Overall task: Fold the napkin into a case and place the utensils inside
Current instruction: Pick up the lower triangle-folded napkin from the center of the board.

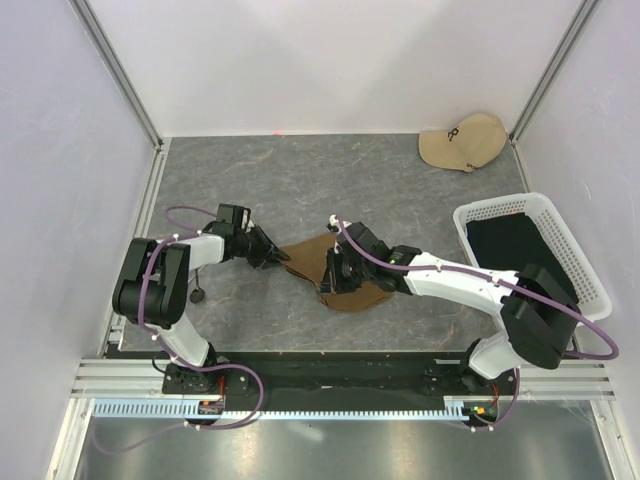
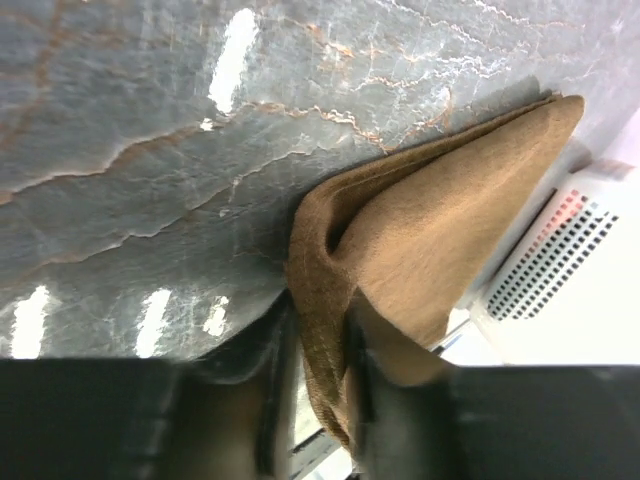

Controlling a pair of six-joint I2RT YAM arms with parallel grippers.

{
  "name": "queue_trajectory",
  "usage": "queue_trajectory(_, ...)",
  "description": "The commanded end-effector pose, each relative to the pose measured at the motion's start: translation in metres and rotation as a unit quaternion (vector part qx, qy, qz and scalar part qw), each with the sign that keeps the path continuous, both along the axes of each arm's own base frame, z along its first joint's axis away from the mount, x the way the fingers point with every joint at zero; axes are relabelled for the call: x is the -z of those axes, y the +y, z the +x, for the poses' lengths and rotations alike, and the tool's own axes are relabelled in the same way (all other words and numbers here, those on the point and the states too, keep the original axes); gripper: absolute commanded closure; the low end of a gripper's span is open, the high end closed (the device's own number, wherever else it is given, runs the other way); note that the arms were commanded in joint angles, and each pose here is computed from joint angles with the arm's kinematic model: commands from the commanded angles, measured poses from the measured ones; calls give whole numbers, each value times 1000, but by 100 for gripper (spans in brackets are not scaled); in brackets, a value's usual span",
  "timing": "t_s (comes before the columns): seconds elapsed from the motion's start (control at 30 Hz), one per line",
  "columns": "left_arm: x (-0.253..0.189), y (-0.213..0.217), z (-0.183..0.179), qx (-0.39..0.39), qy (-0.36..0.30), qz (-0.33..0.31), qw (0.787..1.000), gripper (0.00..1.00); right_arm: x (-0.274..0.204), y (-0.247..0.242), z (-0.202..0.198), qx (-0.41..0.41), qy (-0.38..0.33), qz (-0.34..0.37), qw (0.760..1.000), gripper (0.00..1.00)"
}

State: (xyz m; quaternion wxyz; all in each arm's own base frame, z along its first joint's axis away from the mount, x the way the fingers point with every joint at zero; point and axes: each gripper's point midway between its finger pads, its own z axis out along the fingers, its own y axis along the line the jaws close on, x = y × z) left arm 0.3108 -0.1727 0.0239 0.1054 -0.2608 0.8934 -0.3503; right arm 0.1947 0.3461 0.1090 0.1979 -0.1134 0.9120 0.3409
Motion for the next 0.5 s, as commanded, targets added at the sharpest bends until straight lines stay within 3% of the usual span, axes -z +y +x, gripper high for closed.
queue_trajectory(0.0, -10, 10, 16, 3, -42, 46, 998, 84, -3, -1, -11, -13, 0, 25, 1000, 100)
queue_trajectory(0.07, -18, 21, 15, 1, -49, 83, 995, 92, 4, -4, -23, -24, 11, 24, 999, 100)
queue_trajectory(0.2, -26, 44, 6, 21, -57, 165, 984, 98, 8, 19, -57, -71, 37, 68, 994, 100)
queue_trajectory(0.33, -40, 61, 3, 14, -66, 231, 971, 98, 10, 32, -82, -93, 80, 130, 984, 100)
queue_trajectory(0.47, -44, 68, 5, 14, -53, 302, 952, 98, 7, 28, -80, -87, 92, 167, 978, 100)
